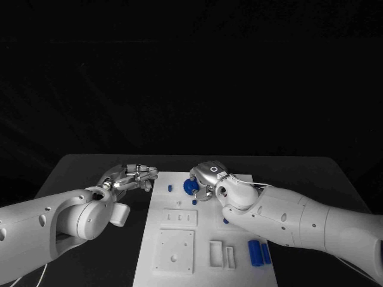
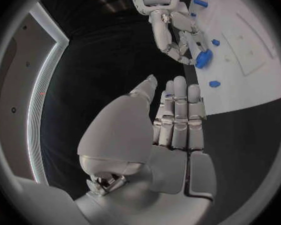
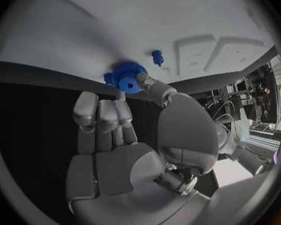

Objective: Assemble the parts on the task board

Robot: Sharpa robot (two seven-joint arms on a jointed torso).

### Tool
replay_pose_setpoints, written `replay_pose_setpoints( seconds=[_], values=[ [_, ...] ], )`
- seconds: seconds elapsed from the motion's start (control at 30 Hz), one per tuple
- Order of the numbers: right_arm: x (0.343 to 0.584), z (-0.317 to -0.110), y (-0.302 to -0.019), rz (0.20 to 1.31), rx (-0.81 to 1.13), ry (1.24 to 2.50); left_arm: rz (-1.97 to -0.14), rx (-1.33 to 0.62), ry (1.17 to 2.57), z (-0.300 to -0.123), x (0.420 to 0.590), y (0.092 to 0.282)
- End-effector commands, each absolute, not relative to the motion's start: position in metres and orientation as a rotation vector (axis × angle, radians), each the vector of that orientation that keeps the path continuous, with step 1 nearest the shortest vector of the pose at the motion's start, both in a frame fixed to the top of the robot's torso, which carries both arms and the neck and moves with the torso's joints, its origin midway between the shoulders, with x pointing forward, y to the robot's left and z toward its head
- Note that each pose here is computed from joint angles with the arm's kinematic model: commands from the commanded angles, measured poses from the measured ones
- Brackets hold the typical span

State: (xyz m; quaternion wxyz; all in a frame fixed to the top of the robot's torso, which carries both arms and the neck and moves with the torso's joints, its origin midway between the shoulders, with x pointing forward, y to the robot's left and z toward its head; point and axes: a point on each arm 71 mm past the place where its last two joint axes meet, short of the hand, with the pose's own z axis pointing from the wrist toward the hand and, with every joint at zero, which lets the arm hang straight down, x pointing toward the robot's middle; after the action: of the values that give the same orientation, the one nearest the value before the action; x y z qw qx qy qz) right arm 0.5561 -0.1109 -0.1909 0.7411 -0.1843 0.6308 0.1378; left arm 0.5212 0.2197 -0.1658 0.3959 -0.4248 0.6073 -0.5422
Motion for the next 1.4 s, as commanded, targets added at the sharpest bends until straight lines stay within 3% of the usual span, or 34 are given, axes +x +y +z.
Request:
replay_pose_setpoints(
  seconds=[0.03,0.97,1.4],
  values=[
    [0.5559,-0.1929,-0.1097,0.311,-0.397,1.399,-1.386,-1.073,1.540,-0.1649,0.5211,0.2177],
    [0.5542,-0.1960,-0.1112,0.394,-0.342,1.470,-1.386,-1.073,1.541,-0.1650,0.5217,0.2179],
    [0.5573,-0.2003,-0.1187,0.367,-0.330,1.524,-1.387,-1.073,1.541,-0.1650,0.5214,0.2179]
  ],
)
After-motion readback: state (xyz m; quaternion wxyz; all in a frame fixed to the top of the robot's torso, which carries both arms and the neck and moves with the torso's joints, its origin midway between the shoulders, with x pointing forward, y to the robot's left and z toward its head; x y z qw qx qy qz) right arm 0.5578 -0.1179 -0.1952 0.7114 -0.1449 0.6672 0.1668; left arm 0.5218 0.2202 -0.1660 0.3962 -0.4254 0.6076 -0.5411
